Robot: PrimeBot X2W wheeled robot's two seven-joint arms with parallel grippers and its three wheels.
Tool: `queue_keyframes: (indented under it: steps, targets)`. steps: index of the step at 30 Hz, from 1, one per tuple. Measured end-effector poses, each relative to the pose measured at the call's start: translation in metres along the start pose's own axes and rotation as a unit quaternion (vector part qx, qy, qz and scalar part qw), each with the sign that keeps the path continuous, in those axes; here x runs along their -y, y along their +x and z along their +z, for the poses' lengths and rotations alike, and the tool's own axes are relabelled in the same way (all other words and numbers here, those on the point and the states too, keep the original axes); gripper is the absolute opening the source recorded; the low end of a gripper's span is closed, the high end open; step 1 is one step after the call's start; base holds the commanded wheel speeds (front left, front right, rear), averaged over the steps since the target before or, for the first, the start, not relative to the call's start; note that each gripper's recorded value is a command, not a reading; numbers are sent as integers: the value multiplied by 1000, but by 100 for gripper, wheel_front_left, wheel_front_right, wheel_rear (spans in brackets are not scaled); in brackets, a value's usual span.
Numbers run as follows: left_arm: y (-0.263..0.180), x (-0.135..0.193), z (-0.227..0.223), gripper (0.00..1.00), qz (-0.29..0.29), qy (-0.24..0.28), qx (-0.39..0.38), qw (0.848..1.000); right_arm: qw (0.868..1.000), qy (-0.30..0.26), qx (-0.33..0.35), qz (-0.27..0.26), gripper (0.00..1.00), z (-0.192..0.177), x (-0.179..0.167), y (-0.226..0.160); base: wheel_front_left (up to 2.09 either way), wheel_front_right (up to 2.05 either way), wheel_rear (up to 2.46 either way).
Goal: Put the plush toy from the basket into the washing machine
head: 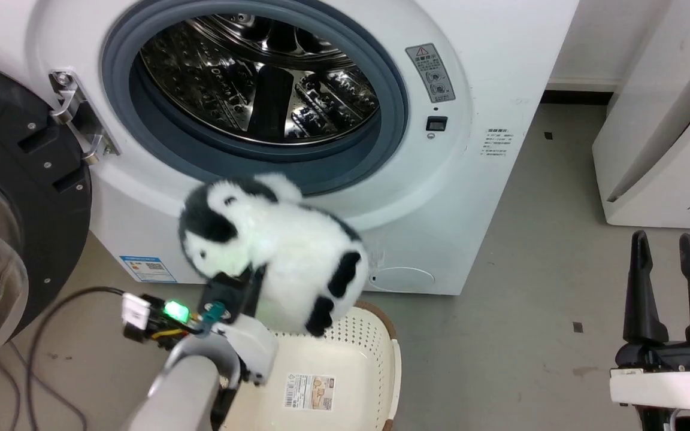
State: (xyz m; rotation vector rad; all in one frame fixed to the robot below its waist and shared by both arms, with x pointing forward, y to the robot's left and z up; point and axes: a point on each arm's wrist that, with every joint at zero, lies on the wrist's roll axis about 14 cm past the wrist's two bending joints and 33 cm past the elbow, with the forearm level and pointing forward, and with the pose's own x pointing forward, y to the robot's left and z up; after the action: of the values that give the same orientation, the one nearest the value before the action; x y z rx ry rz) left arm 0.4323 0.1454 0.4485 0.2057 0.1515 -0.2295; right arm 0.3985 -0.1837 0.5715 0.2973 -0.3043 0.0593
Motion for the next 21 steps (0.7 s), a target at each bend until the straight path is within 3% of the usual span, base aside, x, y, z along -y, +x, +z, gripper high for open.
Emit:
queue_keyframes:
  steps: [12,21]
  targets:
    - [33,-43,40,0,64,-22,64,996,999,-9,-19,-29,100,-13,21,-2,0,0,0]
    - [82,-53,55,0,71,-36,88,993,998,-22,-31,-55,100,-27,42,5,0,0,0]
